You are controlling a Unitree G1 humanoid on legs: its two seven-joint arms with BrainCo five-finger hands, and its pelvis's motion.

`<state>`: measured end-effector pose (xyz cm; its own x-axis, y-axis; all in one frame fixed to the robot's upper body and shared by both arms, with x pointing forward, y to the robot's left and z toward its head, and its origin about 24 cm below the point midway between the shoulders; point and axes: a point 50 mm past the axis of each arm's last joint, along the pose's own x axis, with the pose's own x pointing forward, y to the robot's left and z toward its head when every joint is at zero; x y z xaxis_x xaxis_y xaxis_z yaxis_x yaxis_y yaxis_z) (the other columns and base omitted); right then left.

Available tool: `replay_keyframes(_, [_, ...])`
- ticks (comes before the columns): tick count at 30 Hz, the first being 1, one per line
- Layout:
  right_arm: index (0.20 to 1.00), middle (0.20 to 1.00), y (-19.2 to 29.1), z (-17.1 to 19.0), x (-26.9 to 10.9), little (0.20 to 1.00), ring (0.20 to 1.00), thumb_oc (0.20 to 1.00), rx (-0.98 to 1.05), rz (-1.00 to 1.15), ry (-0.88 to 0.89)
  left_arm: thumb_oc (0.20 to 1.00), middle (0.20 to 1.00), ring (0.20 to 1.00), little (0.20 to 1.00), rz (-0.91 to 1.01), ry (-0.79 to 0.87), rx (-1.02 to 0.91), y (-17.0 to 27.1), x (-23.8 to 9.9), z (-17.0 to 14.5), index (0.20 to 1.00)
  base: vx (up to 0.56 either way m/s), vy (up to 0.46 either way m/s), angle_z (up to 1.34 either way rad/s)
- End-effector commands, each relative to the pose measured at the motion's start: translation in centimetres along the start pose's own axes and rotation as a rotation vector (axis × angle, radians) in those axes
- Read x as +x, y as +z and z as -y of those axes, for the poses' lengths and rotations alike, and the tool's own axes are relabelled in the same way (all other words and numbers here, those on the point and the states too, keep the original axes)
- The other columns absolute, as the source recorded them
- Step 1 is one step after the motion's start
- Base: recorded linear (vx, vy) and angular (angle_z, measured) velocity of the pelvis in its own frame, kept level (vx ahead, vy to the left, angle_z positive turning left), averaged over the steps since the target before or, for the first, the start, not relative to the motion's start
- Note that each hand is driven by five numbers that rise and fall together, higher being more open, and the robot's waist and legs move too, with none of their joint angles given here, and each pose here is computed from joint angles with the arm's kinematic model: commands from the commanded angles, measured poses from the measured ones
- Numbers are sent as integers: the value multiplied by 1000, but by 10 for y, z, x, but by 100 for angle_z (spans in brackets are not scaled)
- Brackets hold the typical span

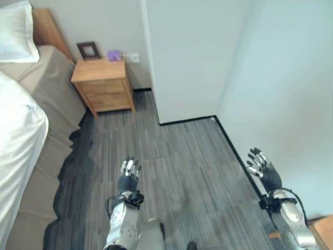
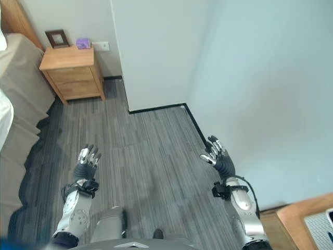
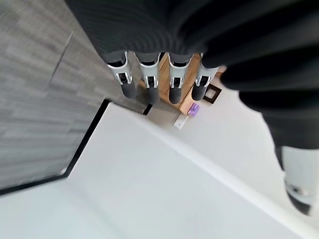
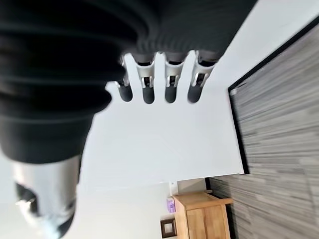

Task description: Making the bed.

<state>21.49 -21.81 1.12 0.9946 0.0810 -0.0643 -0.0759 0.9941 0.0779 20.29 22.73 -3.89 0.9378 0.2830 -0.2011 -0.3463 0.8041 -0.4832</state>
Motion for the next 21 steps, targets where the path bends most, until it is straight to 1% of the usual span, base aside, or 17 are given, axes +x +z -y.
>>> replay_keyframes(1, [1000,1000,15,-8,8,1000,1000,1000,-81,77,80,1000,1000,1000,1000,140,-79,27,28,7,8,1000,536,18,-26])
replay_keyframes(2, [1000,1000,11,-13,8,1000,1000,1000,-68,65,98,1000,1000,1000,1000,139,-72,28,27,7,7,1000,719,51,-56])
replay_keyframes(5, [1000,1000,6,-35,16,1000,1000,1000,-33,50,177,1000,1000,1000,1000,155,-24,24,32,6,2,1000,375,76,-58])
replay_keyframes(6, [1000,1000,6,-35,16,1000,1000,1000,-33,50,177,1000,1000,1000,1000,155,-24,24,32,6,2,1000,379,76,-71])
replay_keyframes(8, [1000,1000,7,-53,21,1000,1000,1000,-18,55,249,1000,1000,1000,1000,186,-24,72,42,12,3,1000,423,33,1])
replay_keyframes(9, [1000,1000,7,-56,22,1000,1000,1000,-20,51,261,1000,1000,1000,1000,192,-39,87,44,14,6,1000,493,-107,129])
replay_keyframes(10, [1000,1000,8,-58,23,1000,1000,1000,-24,51,282,1000,1000,1000,1000,206,-91,86,50,17,14,1000,357,-113,137])
replay_keyframes(11, [1000,1000,8,-58,23,1000,1000,1000,-24,51,282,1000,1000,1000,1000,206,-91,86,50,17,14,1000,416,-153,196])
replay_keyframes(13, [1000,1000,6,-52,18,1000,1000,1000,-30,33,276,1000,1000,1000,1000,179,-130,61,44,15,16,1000,237,-115,222])
replay_keyframes(15, [1000,1000,1,-40,6,1000,1000,1000,-25,-2,256,1000,1000,1000,1000,121,-199,88,32,13,22,1000,197,-203,183])
replay_keyframes(18, [1000,1000,0,-35,1,1000,1000,1000,-3,-6,239,1000,1000,1000,1000,101,-214,94,29,13,23,1000,77,-285,299])
replay_keyframes(21, [1000,1000,1,-38,5,1000,1000,1000,-6,-6,271,1000,1000,1000,1000,103,-174,78,29,7,12,1000,-24,-328,199])
